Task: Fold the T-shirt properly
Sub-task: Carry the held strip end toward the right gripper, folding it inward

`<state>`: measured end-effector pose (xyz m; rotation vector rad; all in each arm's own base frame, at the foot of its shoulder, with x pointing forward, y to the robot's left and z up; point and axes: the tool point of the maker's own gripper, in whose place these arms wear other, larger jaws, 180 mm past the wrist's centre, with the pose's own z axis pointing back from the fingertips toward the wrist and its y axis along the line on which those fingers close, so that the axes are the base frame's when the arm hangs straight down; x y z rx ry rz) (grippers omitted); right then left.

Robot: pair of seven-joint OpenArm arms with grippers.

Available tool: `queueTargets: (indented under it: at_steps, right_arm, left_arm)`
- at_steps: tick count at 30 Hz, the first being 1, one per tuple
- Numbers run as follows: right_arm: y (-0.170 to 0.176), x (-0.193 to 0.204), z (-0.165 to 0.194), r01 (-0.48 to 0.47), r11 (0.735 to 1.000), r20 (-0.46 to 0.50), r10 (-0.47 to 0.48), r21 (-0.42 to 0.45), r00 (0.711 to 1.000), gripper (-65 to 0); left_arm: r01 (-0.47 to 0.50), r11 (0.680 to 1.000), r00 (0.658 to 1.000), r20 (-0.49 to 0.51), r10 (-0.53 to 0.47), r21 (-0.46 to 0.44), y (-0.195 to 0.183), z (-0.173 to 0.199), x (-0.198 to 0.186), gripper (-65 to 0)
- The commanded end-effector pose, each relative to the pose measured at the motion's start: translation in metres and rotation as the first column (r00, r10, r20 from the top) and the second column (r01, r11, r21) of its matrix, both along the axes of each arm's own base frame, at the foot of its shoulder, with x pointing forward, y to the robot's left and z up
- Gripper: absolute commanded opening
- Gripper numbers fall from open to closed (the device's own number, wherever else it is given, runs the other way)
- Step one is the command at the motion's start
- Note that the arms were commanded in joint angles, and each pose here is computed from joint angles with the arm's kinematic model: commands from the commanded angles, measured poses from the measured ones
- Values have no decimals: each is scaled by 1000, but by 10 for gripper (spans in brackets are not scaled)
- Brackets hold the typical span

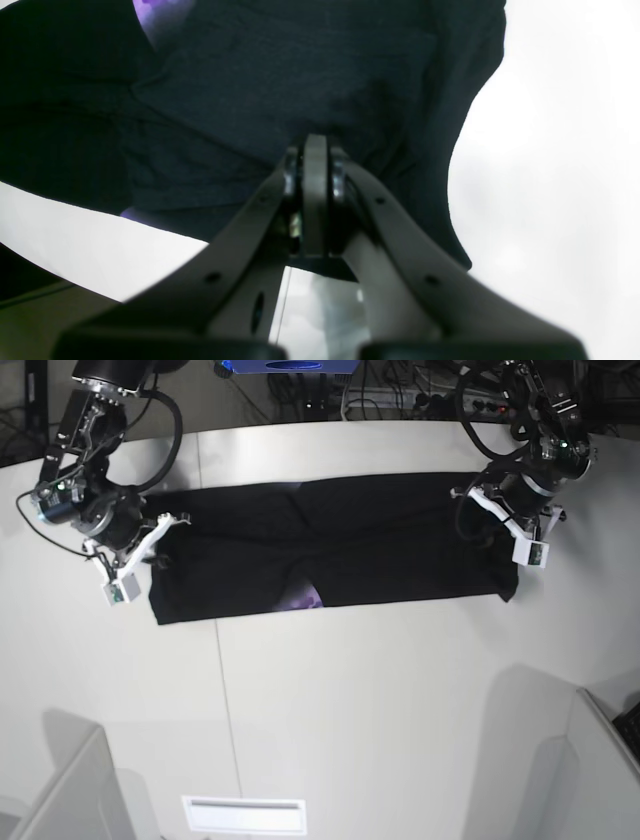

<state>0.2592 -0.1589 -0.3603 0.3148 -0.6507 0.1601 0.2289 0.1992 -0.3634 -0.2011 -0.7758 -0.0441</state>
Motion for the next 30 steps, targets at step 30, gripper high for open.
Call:
queueTargets:
  at_steps: [30]
  right_arm:
    - [-2,7,11,-2,1000,47,2,2,999,-650]
  left_arm:
    - [119,957,993,28,-115,-266,-132,5,29,-650]
